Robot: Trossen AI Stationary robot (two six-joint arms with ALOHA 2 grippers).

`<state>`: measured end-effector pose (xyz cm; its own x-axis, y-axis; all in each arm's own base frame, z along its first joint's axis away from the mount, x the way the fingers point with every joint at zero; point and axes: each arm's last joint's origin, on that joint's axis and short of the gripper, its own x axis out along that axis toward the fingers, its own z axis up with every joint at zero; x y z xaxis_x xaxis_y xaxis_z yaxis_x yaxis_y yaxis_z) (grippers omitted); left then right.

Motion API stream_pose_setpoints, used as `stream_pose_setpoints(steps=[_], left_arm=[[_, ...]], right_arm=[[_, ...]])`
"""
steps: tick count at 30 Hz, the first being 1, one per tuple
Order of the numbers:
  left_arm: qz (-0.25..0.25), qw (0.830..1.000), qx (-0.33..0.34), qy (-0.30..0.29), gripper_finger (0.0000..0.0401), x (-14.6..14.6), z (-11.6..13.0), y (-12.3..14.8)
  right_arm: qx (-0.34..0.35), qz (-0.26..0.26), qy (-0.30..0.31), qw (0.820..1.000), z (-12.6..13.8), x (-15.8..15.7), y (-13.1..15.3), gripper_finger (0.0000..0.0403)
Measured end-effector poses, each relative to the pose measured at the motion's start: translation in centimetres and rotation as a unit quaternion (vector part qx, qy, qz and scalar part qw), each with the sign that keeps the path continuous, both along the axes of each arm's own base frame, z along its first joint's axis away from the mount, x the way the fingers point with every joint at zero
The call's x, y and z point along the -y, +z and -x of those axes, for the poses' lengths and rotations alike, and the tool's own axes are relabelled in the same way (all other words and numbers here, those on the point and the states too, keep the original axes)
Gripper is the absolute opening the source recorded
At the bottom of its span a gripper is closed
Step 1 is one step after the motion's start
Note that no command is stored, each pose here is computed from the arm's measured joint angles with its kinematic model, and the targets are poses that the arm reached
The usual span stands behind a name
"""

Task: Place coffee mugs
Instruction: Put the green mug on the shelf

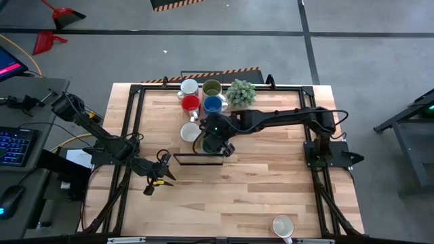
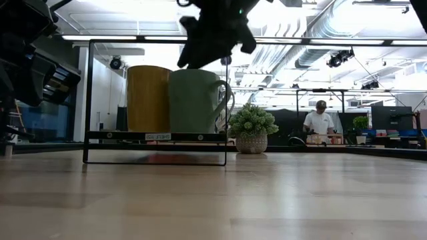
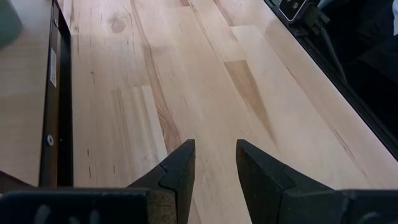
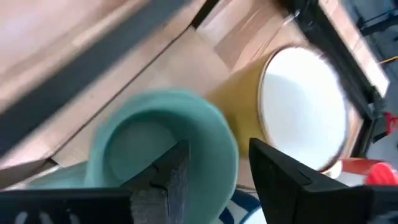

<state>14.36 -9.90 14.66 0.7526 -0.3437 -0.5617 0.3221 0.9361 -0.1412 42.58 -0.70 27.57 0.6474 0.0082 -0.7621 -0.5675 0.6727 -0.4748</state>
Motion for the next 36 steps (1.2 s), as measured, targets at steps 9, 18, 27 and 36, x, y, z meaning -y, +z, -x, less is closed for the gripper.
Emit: stream_pose_setpoints(steps=[9,18,27,36], left_arm=[[0.0,1.0,-0.001,0.0,0.0106,0.0,0.0,0.0],[-0.001,1.0,-0.002,0.0,0.0106,0.0,0.0,0.0],[-0.002,1.0,-0.003,0.0,0.0106,0.0,0.0,-0.1],[0.0,1.0,-0.009,0.002,0.0106,0.0,0.1,-0.1]], right_arm=[[0.049,-0.02,-0.003,0.999,-0.2,-0.1,1.3,0.0144],[0.064,-0.074,0.037,0.995,-0.6,0.2,1.2,0.0134],[0.079,-0.083,0.05,0.992,-1.5,0.3,0.5,0.0117],[0.085,-0.093,0.061,0.99,-2.5,0.4,-0.8,0.0117]])
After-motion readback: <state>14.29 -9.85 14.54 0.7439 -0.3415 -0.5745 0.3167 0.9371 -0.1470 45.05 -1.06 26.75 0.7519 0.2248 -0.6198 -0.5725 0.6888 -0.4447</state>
